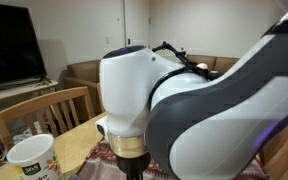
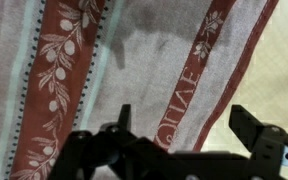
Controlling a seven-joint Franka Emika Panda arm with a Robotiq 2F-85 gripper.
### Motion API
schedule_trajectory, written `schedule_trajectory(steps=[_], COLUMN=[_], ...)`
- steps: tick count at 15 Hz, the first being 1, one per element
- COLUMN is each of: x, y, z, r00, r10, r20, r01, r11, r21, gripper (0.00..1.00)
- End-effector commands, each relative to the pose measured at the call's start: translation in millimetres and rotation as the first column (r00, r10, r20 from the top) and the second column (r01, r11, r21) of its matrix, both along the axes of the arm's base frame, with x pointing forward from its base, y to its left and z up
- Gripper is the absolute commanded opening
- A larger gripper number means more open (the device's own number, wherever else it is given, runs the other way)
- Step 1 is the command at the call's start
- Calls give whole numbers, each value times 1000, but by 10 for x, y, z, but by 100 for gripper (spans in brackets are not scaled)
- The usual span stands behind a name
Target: Move the towel to the backrest of the right chair
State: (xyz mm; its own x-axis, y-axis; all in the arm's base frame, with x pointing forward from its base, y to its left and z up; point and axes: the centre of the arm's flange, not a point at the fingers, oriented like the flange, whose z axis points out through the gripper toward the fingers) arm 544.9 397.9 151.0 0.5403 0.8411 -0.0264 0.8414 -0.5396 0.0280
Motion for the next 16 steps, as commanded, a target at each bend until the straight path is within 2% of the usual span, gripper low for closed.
schedule_trajectory(steps=[1, 8, 16], x=[56, 55, 119], y=[152, 395, 521], z=[-218, -524, -635], r00=[999, 994, 993], r10=[18, 35, 9], r20=[-35, -100, -115], r01=[-20, -45, -23], r11=[999, 994, 993], r21=[-42, -96, -119], gripper=[100, 100, 100])
